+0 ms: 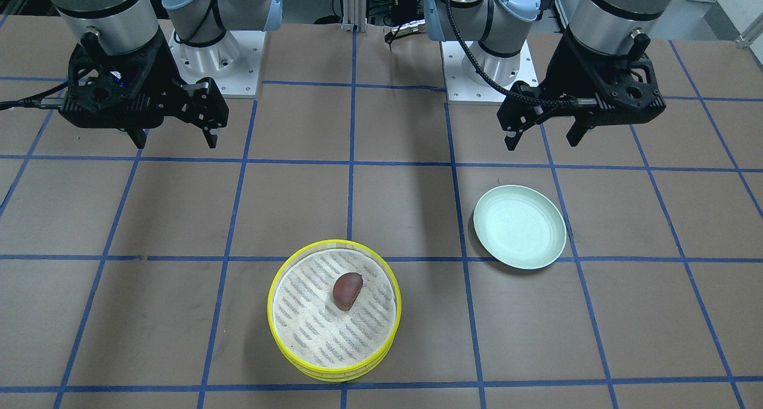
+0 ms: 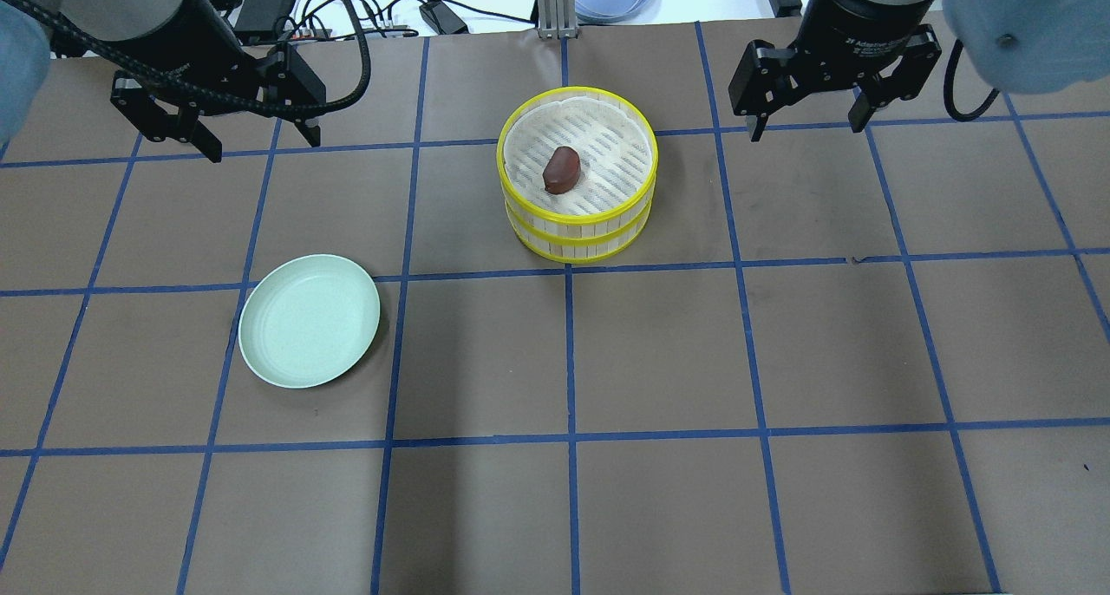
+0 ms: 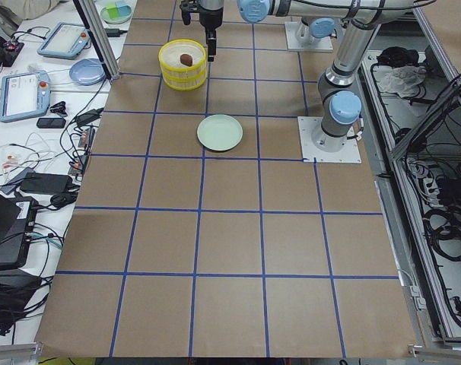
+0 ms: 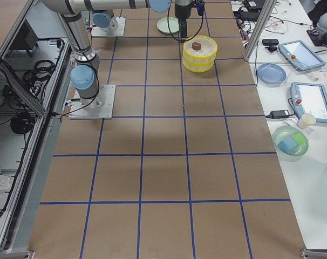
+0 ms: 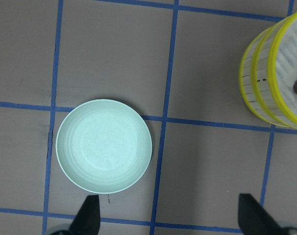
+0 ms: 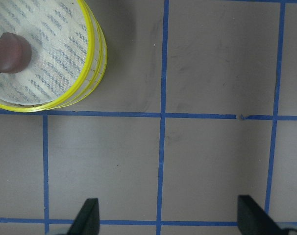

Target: Stack buns with steamer

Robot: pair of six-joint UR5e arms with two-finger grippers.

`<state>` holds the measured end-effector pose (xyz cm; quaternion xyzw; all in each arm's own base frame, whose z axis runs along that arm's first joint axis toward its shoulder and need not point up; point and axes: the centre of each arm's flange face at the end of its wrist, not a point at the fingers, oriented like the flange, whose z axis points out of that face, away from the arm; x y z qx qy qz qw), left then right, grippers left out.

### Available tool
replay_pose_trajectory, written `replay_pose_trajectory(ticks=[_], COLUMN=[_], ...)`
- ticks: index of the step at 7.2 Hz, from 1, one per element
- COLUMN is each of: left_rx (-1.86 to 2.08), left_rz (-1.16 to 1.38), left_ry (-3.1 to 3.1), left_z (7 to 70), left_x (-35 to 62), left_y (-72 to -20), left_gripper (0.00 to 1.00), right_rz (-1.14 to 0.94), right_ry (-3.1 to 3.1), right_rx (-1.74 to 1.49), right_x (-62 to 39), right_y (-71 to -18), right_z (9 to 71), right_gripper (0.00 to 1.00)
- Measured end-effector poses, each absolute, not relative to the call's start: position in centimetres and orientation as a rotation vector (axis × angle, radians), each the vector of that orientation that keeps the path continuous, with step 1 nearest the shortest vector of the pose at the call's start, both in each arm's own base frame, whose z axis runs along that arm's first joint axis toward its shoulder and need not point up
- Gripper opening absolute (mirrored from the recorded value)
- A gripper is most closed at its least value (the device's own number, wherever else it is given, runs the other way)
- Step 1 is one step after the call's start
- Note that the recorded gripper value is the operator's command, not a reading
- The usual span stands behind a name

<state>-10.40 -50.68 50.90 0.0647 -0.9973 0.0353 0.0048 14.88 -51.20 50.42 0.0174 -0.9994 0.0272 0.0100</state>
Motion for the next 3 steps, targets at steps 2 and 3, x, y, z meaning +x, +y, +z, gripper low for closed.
replay_pose_trajectory(ticks=[2, 3], left_rx=[0.277, 0.300], left_rz=[0.102, 0.097], left_ry=[-3.134, -3.132], left_z=[50.4, 50.4], left_x=[-7.9, -7.1], left_y=[-51.2, -51.3], left_gripper=[1.00, 1.00], right_rz=[0.085, 0.085], right_ry=[-3.123, -3.123], right_rx=[0.054, 0.054], right_x=[14.9, 14.9], right_y=[-51.2, -51.2], right_z=[50.4, 50.4], right_gripper=[1.00, 1.00])
